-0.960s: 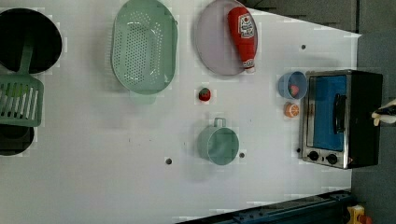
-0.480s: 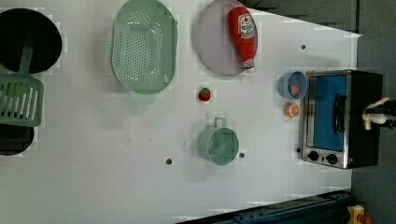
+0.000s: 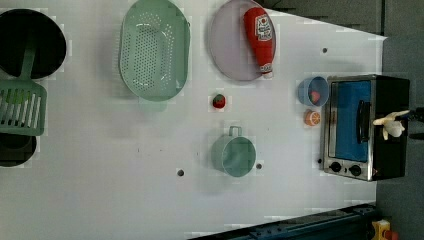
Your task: Pick banana from table and place on oven.
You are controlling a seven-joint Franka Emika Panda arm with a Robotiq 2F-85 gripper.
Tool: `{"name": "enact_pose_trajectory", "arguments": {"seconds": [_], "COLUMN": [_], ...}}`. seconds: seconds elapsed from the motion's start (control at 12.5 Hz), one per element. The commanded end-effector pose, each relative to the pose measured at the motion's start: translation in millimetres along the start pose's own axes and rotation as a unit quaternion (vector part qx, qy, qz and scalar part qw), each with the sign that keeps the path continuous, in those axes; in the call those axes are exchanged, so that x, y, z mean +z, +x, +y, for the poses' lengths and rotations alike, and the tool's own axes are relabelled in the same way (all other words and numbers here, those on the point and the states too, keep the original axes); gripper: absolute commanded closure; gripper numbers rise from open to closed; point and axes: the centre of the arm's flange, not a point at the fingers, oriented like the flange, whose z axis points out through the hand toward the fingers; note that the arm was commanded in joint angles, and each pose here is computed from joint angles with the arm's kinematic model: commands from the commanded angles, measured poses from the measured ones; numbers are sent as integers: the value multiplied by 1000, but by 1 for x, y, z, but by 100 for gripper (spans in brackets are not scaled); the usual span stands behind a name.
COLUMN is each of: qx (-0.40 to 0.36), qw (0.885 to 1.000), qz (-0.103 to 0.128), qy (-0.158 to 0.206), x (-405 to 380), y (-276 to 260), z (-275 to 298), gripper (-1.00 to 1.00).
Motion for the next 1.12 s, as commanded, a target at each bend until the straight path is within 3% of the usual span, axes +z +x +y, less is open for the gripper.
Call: {"name": "enact_pose_trajectory", "arguments": {"seconds": [0.08,0.24,0.48,0.88,1.12], "qx": [-23,-38,-20,75,93], "qw": [996,997,997,995,993], "qz": [62,54,65,56,56], "qy": [56,49,46,41,43], "x": [-120,-160,-208,-214,-214], "y": [-30,-63,-119,-224,-262], "z": [5,-16,-80,-188,-214], "gripper": [-100,-100,-100,-100,-100]}}
